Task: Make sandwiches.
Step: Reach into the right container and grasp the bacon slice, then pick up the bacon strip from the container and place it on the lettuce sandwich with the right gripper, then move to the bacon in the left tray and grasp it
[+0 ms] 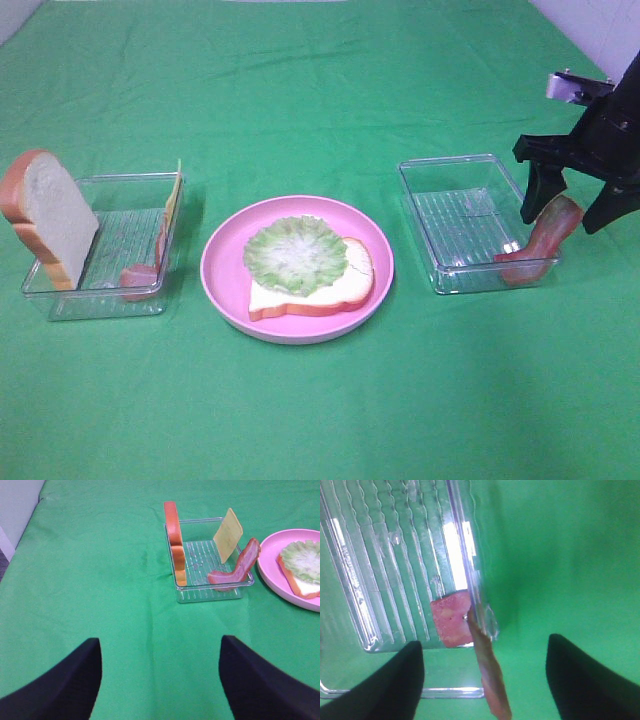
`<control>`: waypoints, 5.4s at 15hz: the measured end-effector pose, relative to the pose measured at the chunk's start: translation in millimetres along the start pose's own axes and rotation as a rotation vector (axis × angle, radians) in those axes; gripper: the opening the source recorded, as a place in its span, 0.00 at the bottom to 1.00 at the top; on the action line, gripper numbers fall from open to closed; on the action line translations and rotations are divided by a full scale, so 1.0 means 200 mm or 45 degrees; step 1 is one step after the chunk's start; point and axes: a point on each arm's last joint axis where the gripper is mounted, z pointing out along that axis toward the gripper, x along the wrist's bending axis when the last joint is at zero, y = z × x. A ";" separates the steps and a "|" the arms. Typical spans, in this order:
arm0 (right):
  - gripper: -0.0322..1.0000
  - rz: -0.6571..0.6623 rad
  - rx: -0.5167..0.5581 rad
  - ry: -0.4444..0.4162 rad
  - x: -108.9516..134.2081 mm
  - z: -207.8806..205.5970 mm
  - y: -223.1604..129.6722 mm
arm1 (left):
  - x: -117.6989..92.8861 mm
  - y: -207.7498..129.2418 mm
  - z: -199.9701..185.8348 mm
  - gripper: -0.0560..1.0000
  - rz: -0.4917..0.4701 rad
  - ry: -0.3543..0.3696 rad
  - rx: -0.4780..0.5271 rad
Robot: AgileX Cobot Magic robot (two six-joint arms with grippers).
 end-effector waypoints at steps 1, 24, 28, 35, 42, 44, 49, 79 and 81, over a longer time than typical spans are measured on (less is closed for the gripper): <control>0.55 0.000 0.000 0.000 0.00 0.00 0.00 | 0.00 0.00 0.00 0.66 0.000 0.000 0.000; 0.03 -0.321 -0.244 0.812 0.75 -0.26 -0.21 | 0.00 0.00 0.00 0.66 0.000 0.000 0.000; 0.03 -0.245 -0.205 0.880 1.03 -0.01 -0.23 | 0.00 0.00 0.00 0.66 0.000 0.000 0.000; 0.03 -0.139 -0.168 0.788 1.00 0.25 -0.16 | 0.00 0.00 0.00 0.66 0.000 0.000 0.000; 0.03 -0.108 -0.183 1.017 1.08 0.16 -0.13 | 0.00 0.00 0.00 0.66 0.000 0.000 0.000; 0.03 -0.118 -0.154 1.082 1.10 0.17 -0.11 | 0.00 0.00 0.00 0.66 0.000 0.000 0.000; 0.03 -0.123 -0.139 0.895 1.05 0.28 -0.10 | 0.00 0.00 0.00 0.66 0.000 0.000 0.000; 0.76 -0.510 -0.660 -0.029 0.12 -0.81 -1.60 | 0.00 0.00 0.00 0.66 0.000 0.000 0.000; 0.76 -0.575 -0.803 0.027 0.04 -0.77 -1.77 | 0.00 0.00 0.00 0.66 0.000 0.000 0.000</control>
